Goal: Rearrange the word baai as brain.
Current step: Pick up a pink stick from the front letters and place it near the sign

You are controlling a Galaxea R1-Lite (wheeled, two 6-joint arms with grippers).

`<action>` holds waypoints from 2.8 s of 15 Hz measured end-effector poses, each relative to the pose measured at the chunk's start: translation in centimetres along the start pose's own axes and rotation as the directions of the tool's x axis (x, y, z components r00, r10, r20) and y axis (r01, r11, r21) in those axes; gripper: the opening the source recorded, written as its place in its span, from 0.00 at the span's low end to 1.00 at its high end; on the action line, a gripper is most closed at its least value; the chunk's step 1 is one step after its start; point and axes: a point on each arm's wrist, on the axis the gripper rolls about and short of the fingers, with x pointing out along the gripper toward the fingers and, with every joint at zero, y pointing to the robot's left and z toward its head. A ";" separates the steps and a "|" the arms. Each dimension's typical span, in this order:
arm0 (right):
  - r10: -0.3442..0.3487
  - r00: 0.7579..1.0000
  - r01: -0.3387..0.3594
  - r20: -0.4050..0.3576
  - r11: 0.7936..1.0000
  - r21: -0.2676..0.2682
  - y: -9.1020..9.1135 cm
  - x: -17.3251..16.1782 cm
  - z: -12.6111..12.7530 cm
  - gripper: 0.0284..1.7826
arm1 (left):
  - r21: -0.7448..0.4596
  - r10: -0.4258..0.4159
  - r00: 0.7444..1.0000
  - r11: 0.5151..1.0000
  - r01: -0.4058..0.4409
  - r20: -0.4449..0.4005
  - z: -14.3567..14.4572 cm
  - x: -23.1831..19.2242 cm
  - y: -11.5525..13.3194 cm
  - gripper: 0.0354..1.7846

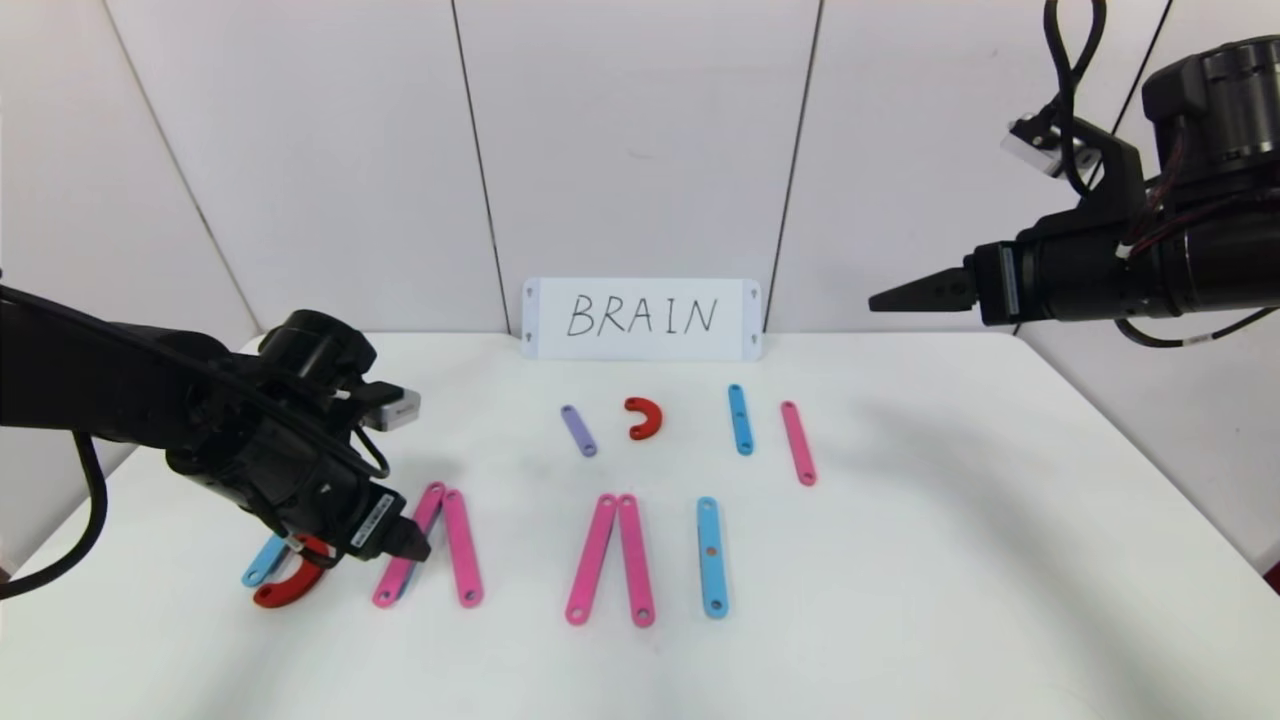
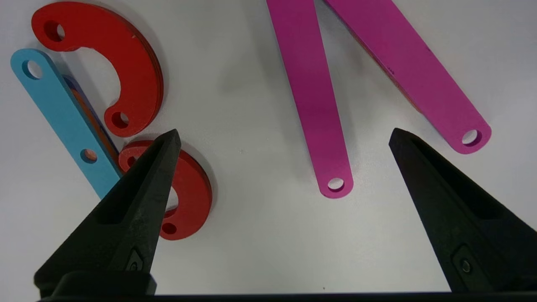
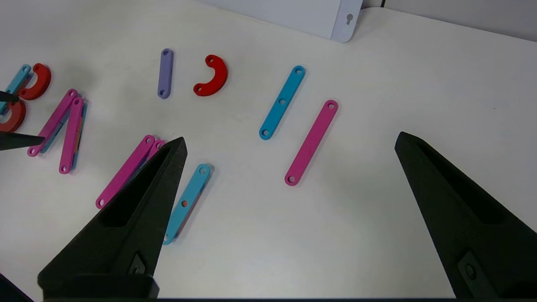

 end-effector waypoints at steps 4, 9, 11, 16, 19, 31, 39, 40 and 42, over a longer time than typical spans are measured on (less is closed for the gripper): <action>0.002 1.000 -0.002 -0.002 1.000 0.000 0.0 0.1 0.0 0.97 | -0.027 0.001 1.000 1.000 -0.001 -0.010 -0.1 0.9 0.0 0.97; 0.001 1.000 -0.001 -0.007 1.000 0.000 -0.1 0.3 -0.1 0.97 | -0.038 0.001 1.000 0.999 -0.001 -0.003 0.0 1.7 0.0 0.97; 0.001 1.000 -0.001 -0.007 1.000 0.000 -0.1 0.3 -0.1 0.97 | -0.039 0.000 1.000 0.999 0.000 -0.004 0.1 2.0 0.1 0.96; 0.002 1.000 -0.002 -0.008 1.000 0.000 -0.1 0.3 -0.1 0.97 | -0.037 -0.005 1.000 0.999 0.005 -0.016 0.0 2.4 0.0 0.70; 0.003 1.000 -0.003 -0.008 1.000 -0.001 0.0 0.3 -0.1 0.97 | -0.037 -0.006 1.000 0.999 0.005 -0.011 0.1 2.6 -0.1 0.37; 0.007 1.000 -0.007 0.001 1.000 -0.005 0.3 -0.1 0.0 0.97 | -0.120 0.002 0.998 0.993 0.006 0.069 1.6 1.4 -0.3 0.15; -0.002 1.000 0.002 0.017 1.000 -0.004 0.0 -0.5 0.2 0.97 | -0.153 0.070 0.963 0.988 -0.031 0.259 7.3 0.3 2.9 0.15; -0.003 1.000 0.003 0.017 1.000 -0.004 0.0 -0.5 0.2 0.97 | -0.163 0.081 0.961 0.986 -0.038 0.264 8.2 0.6 3.6 0.15; -0.004 1.000 0.004 0.018 1.000 -0.004 0.0 -0.3 0.2 0.97 | -0.177 0.094 0.963 0.983 -0.050 0.252 9.8 1.5 5.0 0.15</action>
